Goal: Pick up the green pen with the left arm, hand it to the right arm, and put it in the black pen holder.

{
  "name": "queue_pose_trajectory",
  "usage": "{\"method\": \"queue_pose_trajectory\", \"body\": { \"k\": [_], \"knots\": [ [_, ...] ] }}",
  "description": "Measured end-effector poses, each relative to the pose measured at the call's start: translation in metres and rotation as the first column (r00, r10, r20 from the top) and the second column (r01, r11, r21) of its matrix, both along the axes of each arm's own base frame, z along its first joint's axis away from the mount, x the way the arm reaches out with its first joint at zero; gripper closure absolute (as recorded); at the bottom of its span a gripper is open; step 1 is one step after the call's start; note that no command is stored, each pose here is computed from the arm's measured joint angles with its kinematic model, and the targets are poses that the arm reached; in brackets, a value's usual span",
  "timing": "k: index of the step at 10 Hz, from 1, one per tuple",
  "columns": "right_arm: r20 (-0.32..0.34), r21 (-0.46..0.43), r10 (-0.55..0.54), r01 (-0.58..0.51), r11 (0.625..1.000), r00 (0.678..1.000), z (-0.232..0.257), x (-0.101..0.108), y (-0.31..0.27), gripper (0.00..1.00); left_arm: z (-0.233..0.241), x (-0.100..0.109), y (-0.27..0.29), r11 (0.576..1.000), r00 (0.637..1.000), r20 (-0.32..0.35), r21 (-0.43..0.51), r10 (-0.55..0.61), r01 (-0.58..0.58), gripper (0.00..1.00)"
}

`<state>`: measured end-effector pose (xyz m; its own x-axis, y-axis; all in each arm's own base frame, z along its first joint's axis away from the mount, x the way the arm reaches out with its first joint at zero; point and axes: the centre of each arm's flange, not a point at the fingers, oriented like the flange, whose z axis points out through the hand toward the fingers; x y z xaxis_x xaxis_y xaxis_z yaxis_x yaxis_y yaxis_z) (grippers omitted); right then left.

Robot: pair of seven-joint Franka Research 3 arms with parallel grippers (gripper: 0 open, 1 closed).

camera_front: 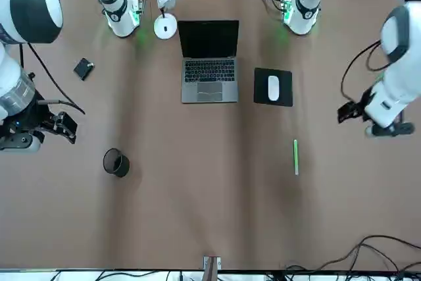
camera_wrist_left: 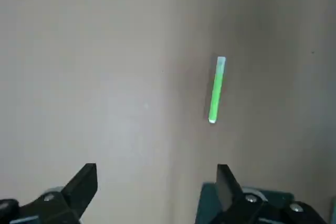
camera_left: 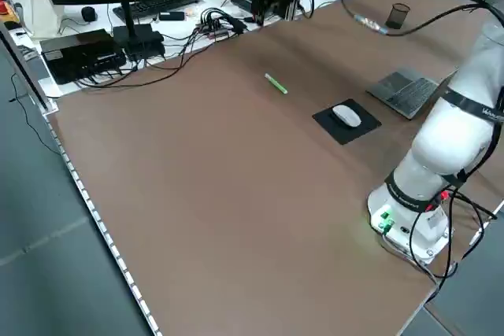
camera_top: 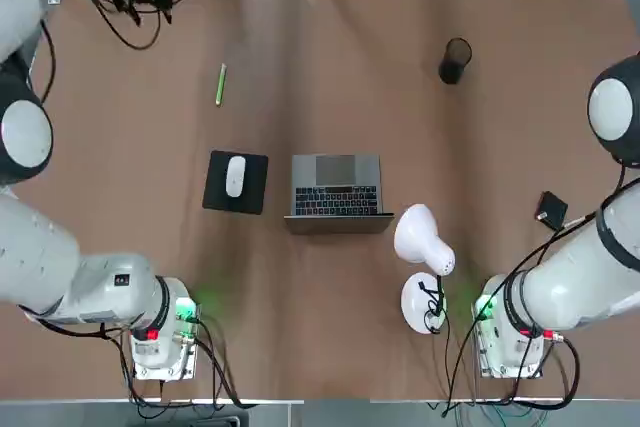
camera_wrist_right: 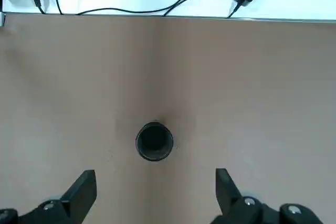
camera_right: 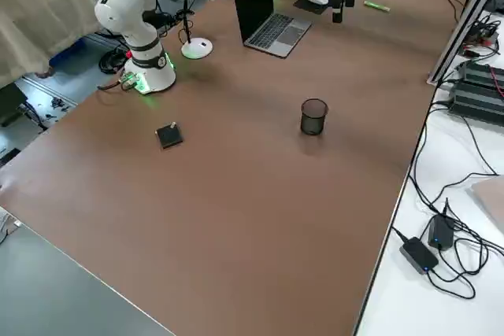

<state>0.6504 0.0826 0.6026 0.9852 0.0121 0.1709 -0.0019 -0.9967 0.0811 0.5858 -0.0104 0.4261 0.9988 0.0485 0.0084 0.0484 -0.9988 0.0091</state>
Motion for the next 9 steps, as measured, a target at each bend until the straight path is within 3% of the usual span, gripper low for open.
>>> {"method": "queue_pose_trajectory", "body": {
  "k": [6,9],
  "knots": [
    [0.0,0.0,0.0,0.0,1.0,1.0,0.0,0.0,0.0,0.0,-0.171,-0.006,-0.057,0.998,0.995,0.094,-0.058,0.027,-0.022,0.01],
    [0.0,0.0,-0.001,0.001,1.0,1.0,0.0,0.0,0.0,0.0,-0.232,-0.015,-0.066,0.997,0.999,0.033,-0.072,0.026,-0.024,0.05]
  ]
}}
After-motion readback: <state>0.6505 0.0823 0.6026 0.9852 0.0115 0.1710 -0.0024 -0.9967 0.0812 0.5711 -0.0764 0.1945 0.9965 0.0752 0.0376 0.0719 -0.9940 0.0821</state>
